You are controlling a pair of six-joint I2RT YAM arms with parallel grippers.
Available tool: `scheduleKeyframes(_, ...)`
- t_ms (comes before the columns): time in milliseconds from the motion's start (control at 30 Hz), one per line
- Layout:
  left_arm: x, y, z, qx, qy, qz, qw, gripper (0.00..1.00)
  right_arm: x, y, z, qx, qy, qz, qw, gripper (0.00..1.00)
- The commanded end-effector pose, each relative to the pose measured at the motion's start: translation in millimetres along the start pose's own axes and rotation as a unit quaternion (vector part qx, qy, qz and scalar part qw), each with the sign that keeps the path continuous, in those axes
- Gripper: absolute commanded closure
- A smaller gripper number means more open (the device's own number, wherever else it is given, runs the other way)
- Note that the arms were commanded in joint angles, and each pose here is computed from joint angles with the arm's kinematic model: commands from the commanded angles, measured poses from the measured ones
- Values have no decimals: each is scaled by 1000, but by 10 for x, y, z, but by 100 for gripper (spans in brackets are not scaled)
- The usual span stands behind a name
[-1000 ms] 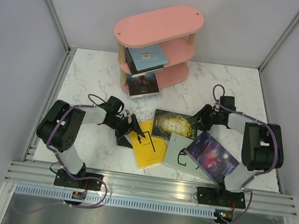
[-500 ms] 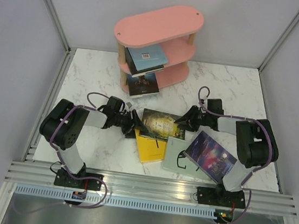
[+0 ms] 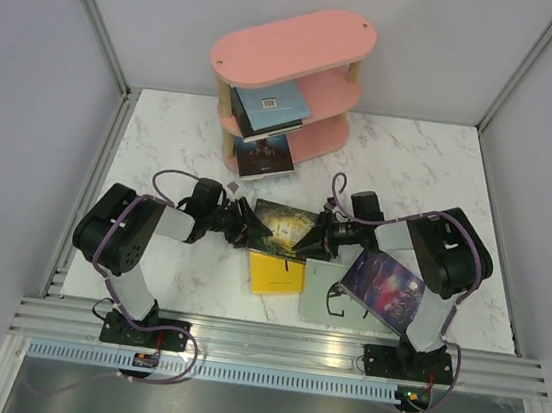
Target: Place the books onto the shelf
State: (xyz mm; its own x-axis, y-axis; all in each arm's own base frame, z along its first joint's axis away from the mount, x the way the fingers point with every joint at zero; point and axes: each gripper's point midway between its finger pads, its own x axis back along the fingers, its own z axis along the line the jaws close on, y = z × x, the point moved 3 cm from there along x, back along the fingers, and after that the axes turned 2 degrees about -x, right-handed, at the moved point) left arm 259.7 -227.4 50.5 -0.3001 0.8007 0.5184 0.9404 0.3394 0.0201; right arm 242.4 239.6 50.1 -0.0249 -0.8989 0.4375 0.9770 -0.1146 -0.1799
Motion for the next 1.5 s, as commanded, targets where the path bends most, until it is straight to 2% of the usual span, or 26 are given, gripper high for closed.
scheduleKeyframes(0,19,-7,-107,-21,-17,-12,1000,97,-239,-589,-765,-73,-132,61,987,63)
scheduleKeyframes(133,164,-57,-222,-55,-27,-10,998,98,-219,-459,-461,-11,-110,57,992,62)
scheduleKeyframes(233,346,-112,-314,-68,-34,-12,997,98,-82,-340,-231,28,-112,42,992,52)
scheduleKeyframes(367,632,-160,-452,-89,-62,-28,994,98,174,-190,47,66,-114,5,991,23)
scheduleKeyframes(467,818,-181,-524,-111,-61,-40,991,98,382,-64,85,79,-137,-21,987,11)
scheduleKeyframes(567,900,-177,-570,-132,-56,-49,988,98,613,83,-23,68,-181,-50,980,9)
scheduleKeyframes(733,856,-172,-576,-129,-66,-31,989,98,900,286,-245,45,-233,-85,968,9)
scheduleKeyframes(900,754,-172,-509,-118,-79,-12,990,98,771,274,-199,34,-189,-79,978,9)
scheduleKeyframes(1067,626,-154,-496,-111,-91,11,990,98,557,159,-187,40,-184,-61,980,9)
scheduleKeyframes(1100,577,-156,-438,-106,-85,19,991,96,460,53,-194,44,-185,-45,981,9)
scheduleKeyframes(1167,537,-159,-349,-91,-58,30,994,84,355,-8,-187,43,-188,-38,980,10)
scheduleKeyframes(1200,534,-151,-231,-103,-21,28,994,69,265,-62,-164,56,-186,-32,980,10)
scheduleKeyframes(1267,597,-85,-44,-95,71,3,993,51,181,-75,-127,59,-182,-38,981,10)
scheduleKeyframes(1300,644,-65,-5,-113,91,-7,989,34,152,-109,-159,57,-184,-36,981,10)
scheduleKeyframes(1367,758,38,73,-121,150,-47,980,25,109,-85,-195,56,-178,-44,981,11)
scheduleKeyframes(1400,811,22,145,-114,172,-46,977,21,95,-112,-243,49,-180,-43,981,11)
scheduleKeyframes(1467,834,23,275,-102,202,-49,973,19,45,-76,-309,54,-185,-54,980,12)
